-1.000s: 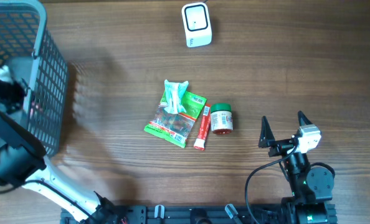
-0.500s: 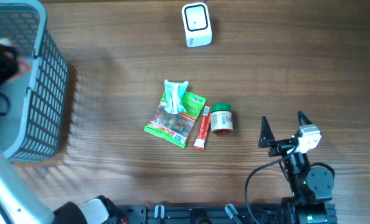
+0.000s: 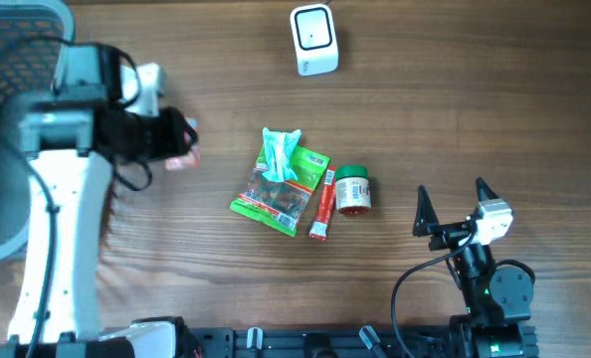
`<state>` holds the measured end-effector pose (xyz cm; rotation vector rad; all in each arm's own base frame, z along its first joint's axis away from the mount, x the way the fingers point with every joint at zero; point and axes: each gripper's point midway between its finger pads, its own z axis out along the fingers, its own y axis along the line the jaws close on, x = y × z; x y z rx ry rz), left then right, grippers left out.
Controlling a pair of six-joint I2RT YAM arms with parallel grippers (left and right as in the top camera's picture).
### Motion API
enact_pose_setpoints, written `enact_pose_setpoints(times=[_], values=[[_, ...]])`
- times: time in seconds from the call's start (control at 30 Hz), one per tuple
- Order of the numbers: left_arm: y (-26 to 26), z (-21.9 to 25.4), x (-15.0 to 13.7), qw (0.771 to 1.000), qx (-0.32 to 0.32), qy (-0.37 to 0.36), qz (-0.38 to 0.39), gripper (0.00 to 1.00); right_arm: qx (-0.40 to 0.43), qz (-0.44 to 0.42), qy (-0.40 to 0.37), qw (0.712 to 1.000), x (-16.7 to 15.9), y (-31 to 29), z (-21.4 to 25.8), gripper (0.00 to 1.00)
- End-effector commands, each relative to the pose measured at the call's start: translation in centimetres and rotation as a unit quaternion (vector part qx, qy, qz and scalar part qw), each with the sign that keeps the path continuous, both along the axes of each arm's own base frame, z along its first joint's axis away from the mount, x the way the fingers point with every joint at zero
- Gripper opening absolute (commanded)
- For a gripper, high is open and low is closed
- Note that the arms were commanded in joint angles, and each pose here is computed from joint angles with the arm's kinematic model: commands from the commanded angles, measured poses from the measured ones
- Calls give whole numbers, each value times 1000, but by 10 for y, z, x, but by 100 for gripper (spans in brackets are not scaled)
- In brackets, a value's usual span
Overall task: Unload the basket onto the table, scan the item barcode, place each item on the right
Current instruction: 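Carry tissue pack with left gripper and set it left of bag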
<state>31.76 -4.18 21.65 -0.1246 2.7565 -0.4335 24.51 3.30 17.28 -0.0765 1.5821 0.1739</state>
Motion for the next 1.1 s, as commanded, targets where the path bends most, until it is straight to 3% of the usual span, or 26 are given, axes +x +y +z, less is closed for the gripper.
enact_pose_setpoints(times=[0.0, 0.27, 0.67, 0.7, 0.77, 0.83, 1.07], values=[[-10, -60, -13, 999, 5, 45, -11, 40, -5, -7, -3, 1000, 0, -3, 1, 100], [-34, -152, -28, 999, 8, 44, -29, 43, -4, -7, -3, 1000, 0, -3, 1, 100], [-29, -189, -18, 1000, 24, 0, -13, 48, -4, -7, -3, 1000, 0, -3, 1, 100], [-29, -191, -17, 1000, 25, 1, -14, 49, -4, -7, -3, 1000, 0, -3, 1, 100], [-29, -195, -15, 1000, 25, 2, -14, 62, -4, -7, -3, 1000, 0, -3, 1, 100], [-29, -194, -9, 999, 28, -11, -24, 72, -4, -7, -3, 1000, 0, -3, 1, 100], [-33, -117, 19, 996, 21, -82, -22, 72, -5, -7, -3, 1000, 0, -3, 1, 100]])
